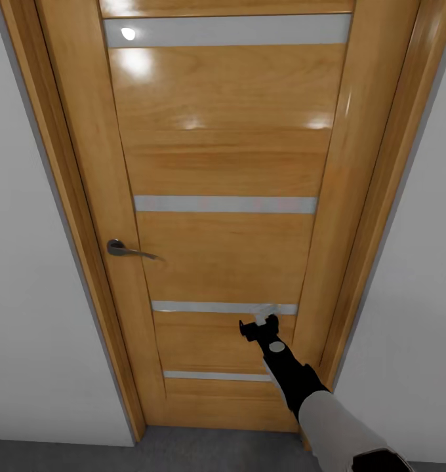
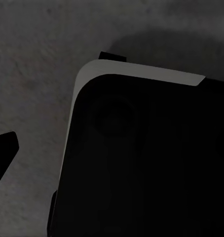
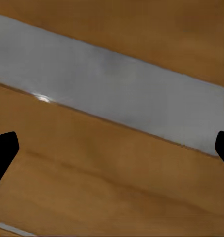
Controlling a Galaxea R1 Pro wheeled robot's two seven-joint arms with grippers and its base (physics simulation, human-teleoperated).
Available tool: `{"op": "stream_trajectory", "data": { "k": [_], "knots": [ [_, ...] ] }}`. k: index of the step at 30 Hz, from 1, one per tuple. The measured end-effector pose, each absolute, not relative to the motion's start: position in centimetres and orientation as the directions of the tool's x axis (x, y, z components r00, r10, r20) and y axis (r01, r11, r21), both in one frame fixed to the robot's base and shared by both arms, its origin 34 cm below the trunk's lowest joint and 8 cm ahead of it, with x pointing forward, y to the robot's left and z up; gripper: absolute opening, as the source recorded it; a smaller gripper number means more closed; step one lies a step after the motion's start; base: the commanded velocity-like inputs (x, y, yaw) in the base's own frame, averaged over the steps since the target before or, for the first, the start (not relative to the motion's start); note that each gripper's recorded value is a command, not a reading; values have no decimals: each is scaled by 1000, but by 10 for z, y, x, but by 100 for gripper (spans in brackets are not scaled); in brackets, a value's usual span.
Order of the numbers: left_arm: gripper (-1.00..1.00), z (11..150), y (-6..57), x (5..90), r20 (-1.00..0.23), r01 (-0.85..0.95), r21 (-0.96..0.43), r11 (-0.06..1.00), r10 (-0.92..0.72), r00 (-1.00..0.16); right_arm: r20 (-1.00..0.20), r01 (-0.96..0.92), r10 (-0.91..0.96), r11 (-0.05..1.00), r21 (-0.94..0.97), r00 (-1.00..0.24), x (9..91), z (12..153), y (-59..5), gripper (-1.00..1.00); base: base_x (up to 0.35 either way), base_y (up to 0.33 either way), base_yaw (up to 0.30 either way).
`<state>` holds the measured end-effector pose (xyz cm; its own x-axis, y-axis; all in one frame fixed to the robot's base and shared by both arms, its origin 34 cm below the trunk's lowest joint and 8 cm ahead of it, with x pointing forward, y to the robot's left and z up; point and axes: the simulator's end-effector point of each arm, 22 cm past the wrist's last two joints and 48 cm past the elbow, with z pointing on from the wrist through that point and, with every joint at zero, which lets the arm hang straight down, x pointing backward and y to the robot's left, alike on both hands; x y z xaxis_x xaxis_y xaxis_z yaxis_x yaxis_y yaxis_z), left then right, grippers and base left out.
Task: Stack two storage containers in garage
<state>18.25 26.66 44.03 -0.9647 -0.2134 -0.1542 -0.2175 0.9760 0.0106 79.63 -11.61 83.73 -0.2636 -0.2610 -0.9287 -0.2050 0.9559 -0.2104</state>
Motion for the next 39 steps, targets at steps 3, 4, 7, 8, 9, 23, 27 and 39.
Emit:
{"op": "stream_trajectory", "data": {
  "k": [3,4,7,8,9,23,27,39],
  "knots": [
    [100,440,267,183,-154,-218,11,976,-214,-965,-923,-255,-319,931,-262,-215,801,852,-97,100,0,0,0],
    [100,440,267,183,-154,-218,11,976,-214,-965,-920,-269,-336,922,-277,-204,800,854,-91,100,0,0,0],
    [100,440,267,183,-155,-219,11,976,-215,-964,-886,-351,-439,861,-368,-149,793,856,-60,100,0,0,0],
    [100,440,267,183,-155,-219,11,976,-215,-964,-876,-369,-462,845,-388,-136,791,855,-53,100,0,0,0],
    [100,440,267,183,-155,-219,11,976,-215,-964,-860,-398,-500,814,-424,-106,787,857,-40,100,0,0,0],
    [100,440,268,183,-155,-221,12,975,-216,-964,-832,-438,-554,753,-490,-23,786,885,-5,100,0,0,0],
    [100,440,267,183,-155,-222,11,975,-218,-964,-850,-434,-527,768,-471,-11,788,899,0,100,0,0,0],
    [100,440,269,183,-155,-223,13,975,-219,-963,-869,-346,-490,807,-479,59,795,939,-1,100,0,0,0]
  ]
}}
